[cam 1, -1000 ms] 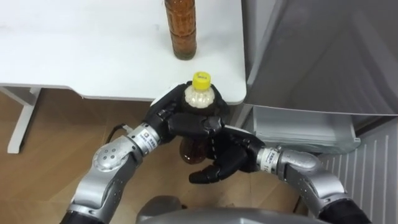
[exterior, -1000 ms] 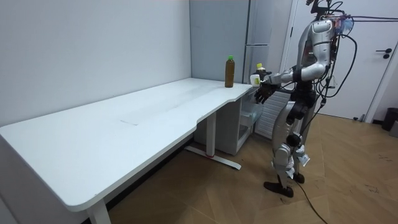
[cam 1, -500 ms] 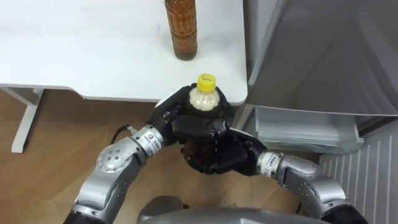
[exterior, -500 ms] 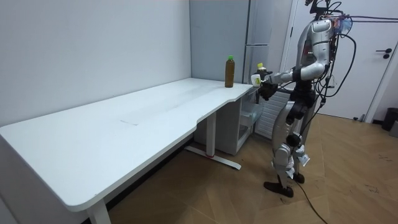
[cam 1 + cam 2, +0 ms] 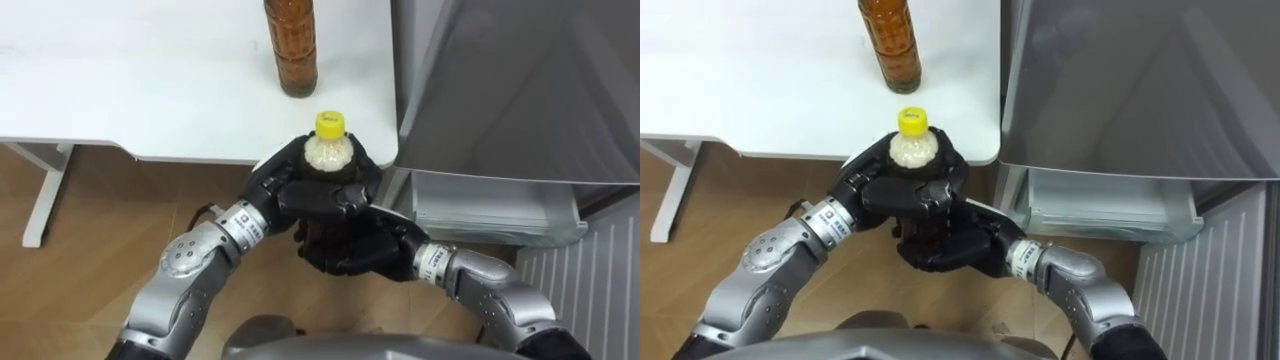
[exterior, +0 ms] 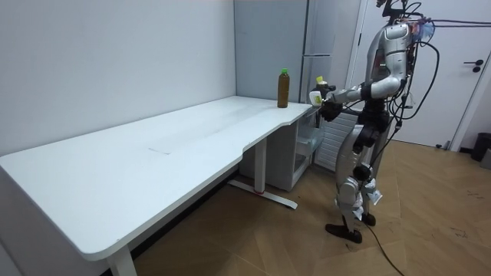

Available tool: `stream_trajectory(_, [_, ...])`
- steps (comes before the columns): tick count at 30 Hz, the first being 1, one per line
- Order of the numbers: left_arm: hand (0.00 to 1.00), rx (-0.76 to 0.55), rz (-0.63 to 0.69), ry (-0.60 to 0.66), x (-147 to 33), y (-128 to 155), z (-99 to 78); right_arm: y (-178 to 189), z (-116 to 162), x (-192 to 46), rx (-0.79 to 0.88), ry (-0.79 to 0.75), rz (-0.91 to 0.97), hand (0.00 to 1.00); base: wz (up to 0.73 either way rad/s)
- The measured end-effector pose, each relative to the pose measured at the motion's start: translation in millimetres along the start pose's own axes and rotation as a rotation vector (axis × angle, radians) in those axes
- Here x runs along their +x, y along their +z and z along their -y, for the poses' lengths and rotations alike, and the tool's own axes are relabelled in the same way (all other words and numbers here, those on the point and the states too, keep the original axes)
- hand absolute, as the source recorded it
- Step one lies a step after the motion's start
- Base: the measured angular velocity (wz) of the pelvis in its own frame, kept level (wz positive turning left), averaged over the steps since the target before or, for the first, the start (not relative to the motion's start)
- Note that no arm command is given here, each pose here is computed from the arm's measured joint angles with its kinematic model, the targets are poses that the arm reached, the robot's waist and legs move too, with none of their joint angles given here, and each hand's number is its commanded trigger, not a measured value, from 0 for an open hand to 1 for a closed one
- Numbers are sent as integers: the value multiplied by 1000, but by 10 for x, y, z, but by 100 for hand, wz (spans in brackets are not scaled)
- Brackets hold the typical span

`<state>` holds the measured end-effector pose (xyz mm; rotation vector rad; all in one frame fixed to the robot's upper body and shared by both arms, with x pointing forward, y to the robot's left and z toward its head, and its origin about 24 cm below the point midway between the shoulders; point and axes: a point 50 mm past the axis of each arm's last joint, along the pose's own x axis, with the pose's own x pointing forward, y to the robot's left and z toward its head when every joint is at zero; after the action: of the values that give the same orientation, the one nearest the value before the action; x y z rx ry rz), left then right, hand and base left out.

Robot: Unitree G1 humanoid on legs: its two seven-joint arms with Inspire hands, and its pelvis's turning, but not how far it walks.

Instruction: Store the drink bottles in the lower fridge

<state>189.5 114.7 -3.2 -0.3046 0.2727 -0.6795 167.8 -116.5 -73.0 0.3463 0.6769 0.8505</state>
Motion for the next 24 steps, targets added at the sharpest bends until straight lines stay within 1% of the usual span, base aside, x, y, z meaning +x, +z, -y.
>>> stream_trajectory(2, [55, -2, -3, -1, 1, -5, 4, -6, -9, 7, -1, 5, -3, 100, 0])
stream_trajectory(4, [55, -1, -4, -3, 2, -7, 7, -12, -23, 16, 3, 13, -4, 100, 0])
stream_trajectory(5, [52, -2, -4, -3, 3, -6, 7, -16, -34, 22, 8, 20, -3, 100, 0])
stream_trajectory(6, [33, -6, -2, -4, 4, -6, 8, -19, -43, 28, 15, 25, 0, 100, 0])
stream_trajectory(7, [0, -9, -1, -4, 3, -5, 8, -20, -47, 30, 17, 27, 0, 100, 0])
stream_trajectory(12, [0, -15, 10, -4, 27, 5, 23, -44, -107, 64, 24, 72, -8, 100, 0])
stream_trajectory(24, [0, -9, 18, -20, 66, 31, 43, -70, -230, 115, 110, 169, 28, 100, 0])
